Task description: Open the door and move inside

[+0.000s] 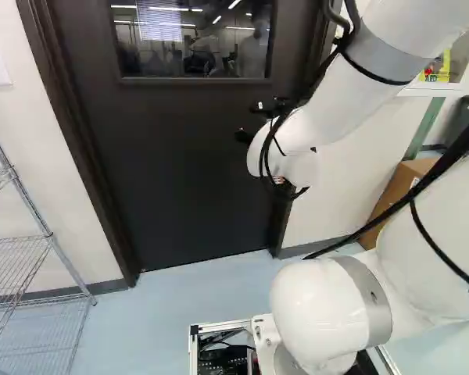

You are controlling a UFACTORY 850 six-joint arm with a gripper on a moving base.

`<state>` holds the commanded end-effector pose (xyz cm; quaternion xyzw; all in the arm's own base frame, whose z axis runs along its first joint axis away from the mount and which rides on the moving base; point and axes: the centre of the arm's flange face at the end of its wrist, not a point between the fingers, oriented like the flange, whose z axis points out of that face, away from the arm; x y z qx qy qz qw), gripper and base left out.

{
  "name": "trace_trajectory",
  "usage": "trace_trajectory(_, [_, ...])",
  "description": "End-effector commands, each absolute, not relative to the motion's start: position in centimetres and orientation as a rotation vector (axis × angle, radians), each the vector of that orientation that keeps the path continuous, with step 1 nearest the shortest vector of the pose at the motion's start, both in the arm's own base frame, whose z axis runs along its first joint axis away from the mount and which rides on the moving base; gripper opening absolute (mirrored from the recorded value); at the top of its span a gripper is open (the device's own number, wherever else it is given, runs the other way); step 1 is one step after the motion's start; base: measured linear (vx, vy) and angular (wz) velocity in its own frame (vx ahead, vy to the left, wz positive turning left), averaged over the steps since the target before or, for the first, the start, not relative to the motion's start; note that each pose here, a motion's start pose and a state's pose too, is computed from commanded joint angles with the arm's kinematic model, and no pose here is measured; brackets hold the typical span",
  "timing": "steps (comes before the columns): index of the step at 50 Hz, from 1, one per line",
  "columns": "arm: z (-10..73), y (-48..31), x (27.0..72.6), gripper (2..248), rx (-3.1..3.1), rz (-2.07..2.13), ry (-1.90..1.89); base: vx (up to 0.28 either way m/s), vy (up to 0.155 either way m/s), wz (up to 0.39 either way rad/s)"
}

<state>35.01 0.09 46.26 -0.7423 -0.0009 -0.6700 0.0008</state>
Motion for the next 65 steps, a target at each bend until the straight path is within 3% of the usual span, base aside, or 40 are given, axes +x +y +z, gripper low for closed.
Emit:
trace_trajectory(37, [50.0,0.0,36.2,247,-2.240,-2.202,-0.001,0.000,0.000,0.000])
trace_trajectory(65, [52.1,-0.7,41.2,247,-2.343,-2.111,0.021,0.000,0.000,0.000])
